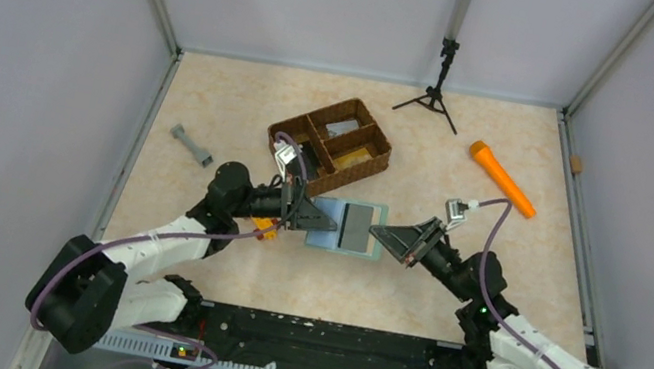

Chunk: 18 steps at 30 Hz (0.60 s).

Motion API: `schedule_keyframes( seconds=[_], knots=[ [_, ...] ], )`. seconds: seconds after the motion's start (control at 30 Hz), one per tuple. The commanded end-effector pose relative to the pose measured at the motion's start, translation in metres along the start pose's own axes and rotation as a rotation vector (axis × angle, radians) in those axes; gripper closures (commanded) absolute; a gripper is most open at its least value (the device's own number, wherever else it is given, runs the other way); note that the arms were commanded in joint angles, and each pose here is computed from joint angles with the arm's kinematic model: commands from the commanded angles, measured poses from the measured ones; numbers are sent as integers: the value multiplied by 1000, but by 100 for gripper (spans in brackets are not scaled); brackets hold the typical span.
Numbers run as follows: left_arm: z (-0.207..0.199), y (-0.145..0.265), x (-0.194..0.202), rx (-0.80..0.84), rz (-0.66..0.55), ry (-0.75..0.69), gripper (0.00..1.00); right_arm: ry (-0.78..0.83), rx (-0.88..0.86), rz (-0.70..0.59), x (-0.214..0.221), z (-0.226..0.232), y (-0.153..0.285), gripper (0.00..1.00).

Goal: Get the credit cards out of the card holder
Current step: Remove the credit card from the card holder.

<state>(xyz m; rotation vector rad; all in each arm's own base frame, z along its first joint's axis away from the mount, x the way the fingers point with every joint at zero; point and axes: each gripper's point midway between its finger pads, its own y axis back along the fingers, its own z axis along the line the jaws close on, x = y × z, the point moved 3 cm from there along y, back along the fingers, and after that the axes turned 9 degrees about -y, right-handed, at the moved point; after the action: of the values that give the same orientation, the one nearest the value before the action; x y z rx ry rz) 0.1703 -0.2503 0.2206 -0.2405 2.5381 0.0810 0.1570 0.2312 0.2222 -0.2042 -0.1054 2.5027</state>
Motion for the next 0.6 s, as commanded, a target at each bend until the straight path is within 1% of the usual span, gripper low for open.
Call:
schedule_keyframes(
  seconds=[0.0, 0.07, 0.17, 0.2, 0.23, 0.33, 0.43, 0.53, 0.57],
  knots=[
    [-2, 3, 0, 8, -9, -39, 100, 12, -103, -10, -4, 27, 1, 100],
    [-3, 2, 0, 18, 1, -37, 100, 9, -105, -2, -3, 26, 0, 100],
    [-6, 0, -3, 41, 9, -32, 81, 3, -113, 17, -1, 27, -2, 100],
    [-7, -1, -4, 45, 6, -33, 76, -1, -114, 21, 0, 27, -3, 100],
    [-8, -2, -5, 49, 5, -33, 73, -5, -114, 26, 0, 26, -3, 100],
    [-10, -5, -5, 62, 11, -35, 70, -11, -118, 39, 2, 24, -5, 100],
    [-11, -8, -6, 76, 16, -35, 70, -16, -117, 54, 3, 23, -7, 100],
    [-11, -10, -8, 86, 17, -30, 73, -14, -114, 72, 5, 22, -9, 100],
    [-11, -11, -9, 88, 15, -29, 75, -11, -105, 79, 6, 21, -10, 100]
  ],
)
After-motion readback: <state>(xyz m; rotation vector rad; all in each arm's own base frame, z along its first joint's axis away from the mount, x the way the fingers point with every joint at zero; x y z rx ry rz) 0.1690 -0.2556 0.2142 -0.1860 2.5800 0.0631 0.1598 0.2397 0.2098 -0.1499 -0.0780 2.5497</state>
